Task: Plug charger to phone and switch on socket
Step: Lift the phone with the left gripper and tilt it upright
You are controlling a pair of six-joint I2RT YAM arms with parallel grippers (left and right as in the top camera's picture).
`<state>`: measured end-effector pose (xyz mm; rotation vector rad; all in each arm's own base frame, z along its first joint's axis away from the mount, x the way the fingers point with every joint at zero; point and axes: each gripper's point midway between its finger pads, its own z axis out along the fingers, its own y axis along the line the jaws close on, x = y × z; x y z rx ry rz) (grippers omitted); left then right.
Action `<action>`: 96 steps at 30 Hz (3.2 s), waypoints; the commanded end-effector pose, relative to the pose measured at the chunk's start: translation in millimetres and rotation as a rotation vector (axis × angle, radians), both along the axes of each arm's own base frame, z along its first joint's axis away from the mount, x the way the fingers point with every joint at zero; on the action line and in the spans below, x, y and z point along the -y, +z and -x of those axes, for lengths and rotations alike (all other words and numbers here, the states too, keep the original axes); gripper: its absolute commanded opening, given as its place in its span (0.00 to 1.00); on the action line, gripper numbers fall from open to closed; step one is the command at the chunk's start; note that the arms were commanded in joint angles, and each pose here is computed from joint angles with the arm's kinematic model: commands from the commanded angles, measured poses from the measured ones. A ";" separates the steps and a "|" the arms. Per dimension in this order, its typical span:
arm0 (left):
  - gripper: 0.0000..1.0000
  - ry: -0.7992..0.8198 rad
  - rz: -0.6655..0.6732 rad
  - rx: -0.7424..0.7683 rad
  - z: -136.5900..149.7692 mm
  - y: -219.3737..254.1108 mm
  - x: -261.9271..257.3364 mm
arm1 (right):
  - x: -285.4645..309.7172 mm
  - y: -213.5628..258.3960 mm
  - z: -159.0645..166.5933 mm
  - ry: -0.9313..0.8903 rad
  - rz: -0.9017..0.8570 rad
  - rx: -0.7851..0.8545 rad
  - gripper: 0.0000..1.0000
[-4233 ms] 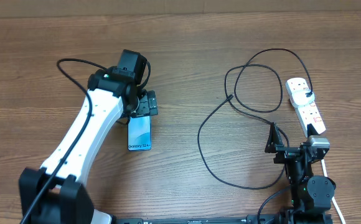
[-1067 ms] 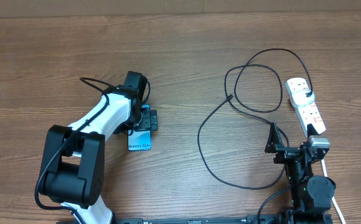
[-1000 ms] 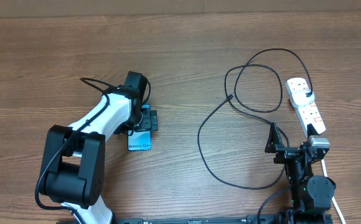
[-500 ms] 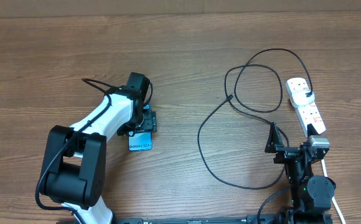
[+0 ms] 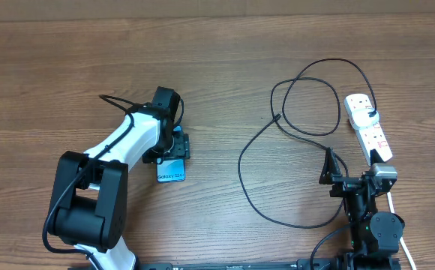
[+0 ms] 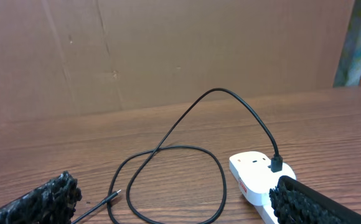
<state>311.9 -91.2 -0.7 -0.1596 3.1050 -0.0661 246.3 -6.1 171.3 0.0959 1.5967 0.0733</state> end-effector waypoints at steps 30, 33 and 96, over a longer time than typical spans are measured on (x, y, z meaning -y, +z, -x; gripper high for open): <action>0.66 -0.075 0.817 -0.136 8.4 69.1 126.4 | -0.5 -1.8 -0.1 0.002 0.004 0.004 1.00; 0.66 -0.068 0.898 -0.158 10.4 80.2 134.0 | -0.5 -1.8 -0.1 0.002 0.004 0.004 1.00; 0.59 0.256 1.341 -0.419 -22.6 161.0 137.8 | -0.5 -1.8 -0.1 0.002 0.004 0.004 1.00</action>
